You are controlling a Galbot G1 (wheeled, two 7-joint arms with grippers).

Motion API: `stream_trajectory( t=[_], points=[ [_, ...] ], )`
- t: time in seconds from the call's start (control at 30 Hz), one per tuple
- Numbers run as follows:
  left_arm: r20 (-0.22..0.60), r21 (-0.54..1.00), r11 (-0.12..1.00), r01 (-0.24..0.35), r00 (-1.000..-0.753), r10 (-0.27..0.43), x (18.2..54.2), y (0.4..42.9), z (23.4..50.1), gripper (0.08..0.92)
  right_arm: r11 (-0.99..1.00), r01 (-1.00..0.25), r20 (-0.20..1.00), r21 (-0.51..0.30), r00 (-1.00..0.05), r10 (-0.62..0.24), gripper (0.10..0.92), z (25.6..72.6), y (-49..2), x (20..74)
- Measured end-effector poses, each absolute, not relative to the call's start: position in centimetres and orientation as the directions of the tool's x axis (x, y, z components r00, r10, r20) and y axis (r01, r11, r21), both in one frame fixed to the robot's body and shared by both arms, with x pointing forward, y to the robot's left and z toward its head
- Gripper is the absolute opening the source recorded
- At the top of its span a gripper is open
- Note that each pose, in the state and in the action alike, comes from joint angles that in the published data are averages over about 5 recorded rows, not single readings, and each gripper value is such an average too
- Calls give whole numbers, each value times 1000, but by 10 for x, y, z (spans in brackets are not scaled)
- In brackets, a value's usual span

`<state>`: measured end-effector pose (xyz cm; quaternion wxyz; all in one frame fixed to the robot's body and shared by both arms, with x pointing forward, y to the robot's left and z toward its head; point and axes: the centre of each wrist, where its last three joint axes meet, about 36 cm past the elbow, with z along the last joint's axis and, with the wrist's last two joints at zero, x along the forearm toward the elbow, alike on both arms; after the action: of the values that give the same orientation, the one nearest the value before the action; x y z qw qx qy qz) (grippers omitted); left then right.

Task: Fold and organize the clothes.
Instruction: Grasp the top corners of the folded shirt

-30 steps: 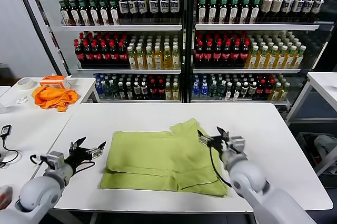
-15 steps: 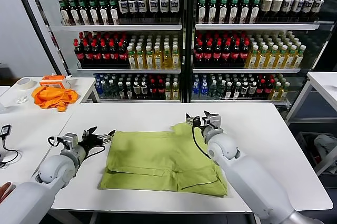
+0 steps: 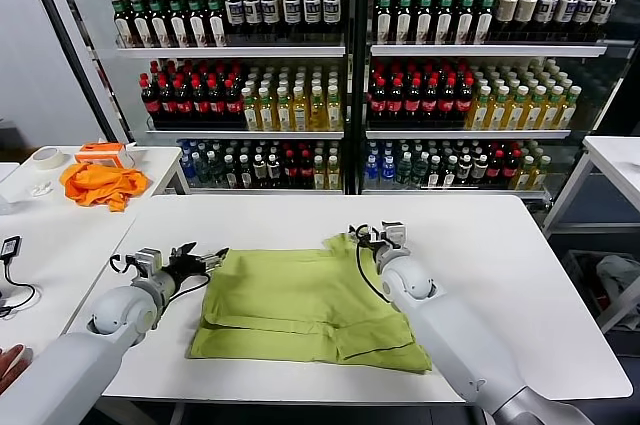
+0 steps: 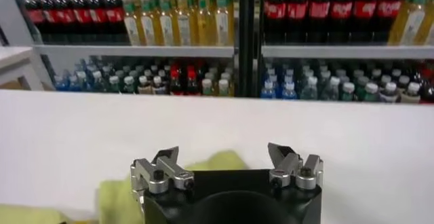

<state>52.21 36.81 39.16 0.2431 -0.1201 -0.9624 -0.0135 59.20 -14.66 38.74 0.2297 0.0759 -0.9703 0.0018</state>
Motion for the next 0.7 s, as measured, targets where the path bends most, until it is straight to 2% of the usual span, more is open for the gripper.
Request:
stream_trajectory(
  t=[0.5,0.57,0.7],
  points=[
    [497,-42,968,248,-835,236,533,366,375,817,989,-145,469,38,-871,-146,807,376,-147,595],
    [500,-41,968,249,-833,235,534,366,374,796,989,-142,472,41,-869,-145,766,375,-146,595],
    [504,-35,968,250,-831,233,536,367,371,689,989,-141,477,52,-866,-148,655,373,-144,595]
  ],
)
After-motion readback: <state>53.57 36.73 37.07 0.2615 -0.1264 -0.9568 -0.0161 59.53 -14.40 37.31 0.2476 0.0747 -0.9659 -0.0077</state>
